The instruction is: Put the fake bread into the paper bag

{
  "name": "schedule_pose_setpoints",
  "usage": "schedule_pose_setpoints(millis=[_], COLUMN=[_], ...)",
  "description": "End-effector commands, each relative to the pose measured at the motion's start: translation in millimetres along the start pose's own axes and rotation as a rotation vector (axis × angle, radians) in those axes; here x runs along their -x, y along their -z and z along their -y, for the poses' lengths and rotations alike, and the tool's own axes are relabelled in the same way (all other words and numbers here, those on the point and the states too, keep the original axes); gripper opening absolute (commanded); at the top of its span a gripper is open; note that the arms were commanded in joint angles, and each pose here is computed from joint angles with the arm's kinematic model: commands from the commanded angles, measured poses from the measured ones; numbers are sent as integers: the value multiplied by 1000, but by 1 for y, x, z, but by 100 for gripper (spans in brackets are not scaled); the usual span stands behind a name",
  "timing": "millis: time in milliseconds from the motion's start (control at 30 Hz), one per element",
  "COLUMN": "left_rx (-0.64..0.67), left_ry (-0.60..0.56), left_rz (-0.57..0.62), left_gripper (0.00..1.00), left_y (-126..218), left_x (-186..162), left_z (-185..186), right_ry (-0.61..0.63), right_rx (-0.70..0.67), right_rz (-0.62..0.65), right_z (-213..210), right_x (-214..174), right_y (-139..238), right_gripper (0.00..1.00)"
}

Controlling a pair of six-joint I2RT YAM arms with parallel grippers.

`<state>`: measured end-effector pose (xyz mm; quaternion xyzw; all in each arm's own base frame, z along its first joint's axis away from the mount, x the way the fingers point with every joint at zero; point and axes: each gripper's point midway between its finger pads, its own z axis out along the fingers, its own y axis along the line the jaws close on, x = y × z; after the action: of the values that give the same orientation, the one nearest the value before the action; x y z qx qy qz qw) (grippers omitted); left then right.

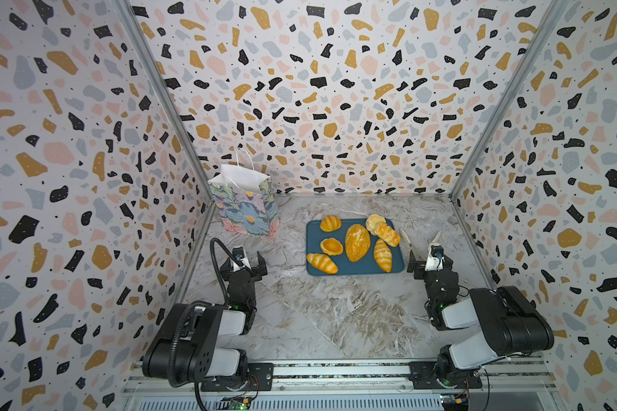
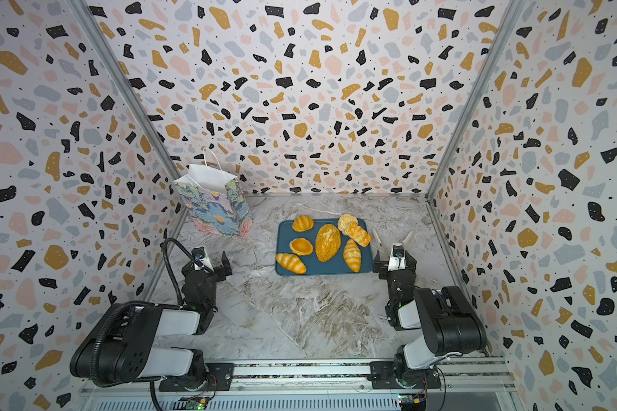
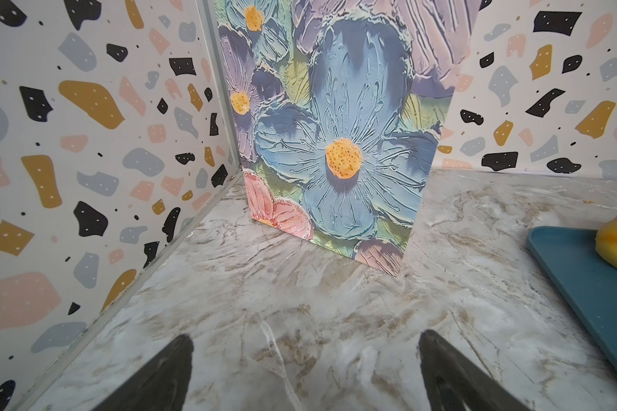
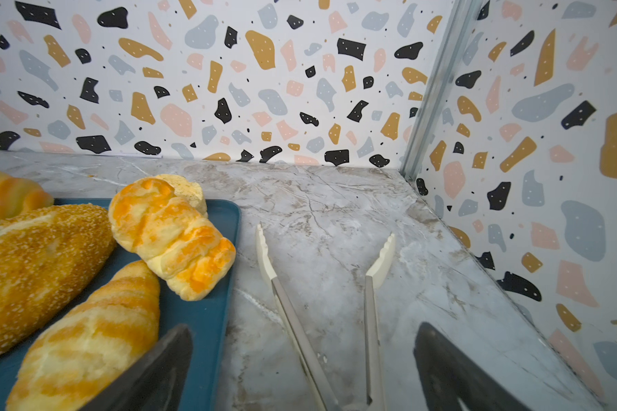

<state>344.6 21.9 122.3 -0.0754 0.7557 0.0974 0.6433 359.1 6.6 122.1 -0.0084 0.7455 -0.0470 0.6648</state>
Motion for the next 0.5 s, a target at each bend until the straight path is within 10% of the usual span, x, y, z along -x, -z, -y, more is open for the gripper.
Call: schedule_pose_setpoints(millis=[0,467], left_rx=[9,12], left_ry=[5,12], left_rz=[39,52], left_gripper=[99,99], left_y=[-5,-2], left_x=[13,16], left_z=[-2,-3], right_ry=[-18,29], right_rx=[17,-15], right_rz=[27,102], right_z=[-2,-7], right_x=[10,19], right_y=[-4,17], right_gripper=[99,99])
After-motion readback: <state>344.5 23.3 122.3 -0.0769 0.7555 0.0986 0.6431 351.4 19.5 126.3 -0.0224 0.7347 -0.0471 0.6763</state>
